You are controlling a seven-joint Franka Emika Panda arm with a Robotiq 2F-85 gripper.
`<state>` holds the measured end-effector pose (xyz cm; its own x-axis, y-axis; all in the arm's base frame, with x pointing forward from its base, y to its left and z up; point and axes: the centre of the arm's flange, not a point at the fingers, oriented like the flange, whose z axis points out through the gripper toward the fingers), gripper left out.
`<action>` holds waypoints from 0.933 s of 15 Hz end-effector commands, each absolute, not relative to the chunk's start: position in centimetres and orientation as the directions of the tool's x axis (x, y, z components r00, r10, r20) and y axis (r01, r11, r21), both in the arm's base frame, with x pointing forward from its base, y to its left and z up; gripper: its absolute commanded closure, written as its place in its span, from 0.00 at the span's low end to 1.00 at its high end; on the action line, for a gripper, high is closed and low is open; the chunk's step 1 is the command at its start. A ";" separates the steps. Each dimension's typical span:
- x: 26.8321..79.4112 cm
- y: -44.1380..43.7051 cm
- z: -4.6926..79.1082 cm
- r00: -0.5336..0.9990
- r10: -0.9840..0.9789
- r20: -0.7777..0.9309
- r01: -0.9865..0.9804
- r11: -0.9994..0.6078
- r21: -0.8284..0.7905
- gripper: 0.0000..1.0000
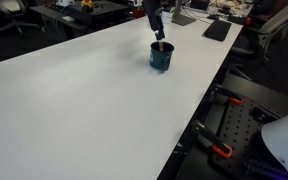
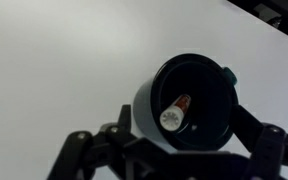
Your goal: Remove the marker from the cup and put it on the table
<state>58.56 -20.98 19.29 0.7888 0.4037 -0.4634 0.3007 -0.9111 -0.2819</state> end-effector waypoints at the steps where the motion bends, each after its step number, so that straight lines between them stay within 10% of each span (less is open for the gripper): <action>1: 56.8 -20.6 20.5 0.793 0.367 -0.487 0.260 -0.926 -0.274 0.02; 2: 56.8 -20.7 20.5 0.793 0.366 -0.486 0.258 -0.926 -0.275 0.22; 12: 56.6 -21.2 20.7 0.800 0.362 -0.478 0.255 -0.927 -0.274 0.95; 13: 56.6 -21.2 20.8 0.801 0.363 -0.477 0.258 -0.927 -0.272 1.00; 14: 56.7 -21.2 21.0 0.801 0.363 -0.476 0.260 -0.927 -0.269 0.73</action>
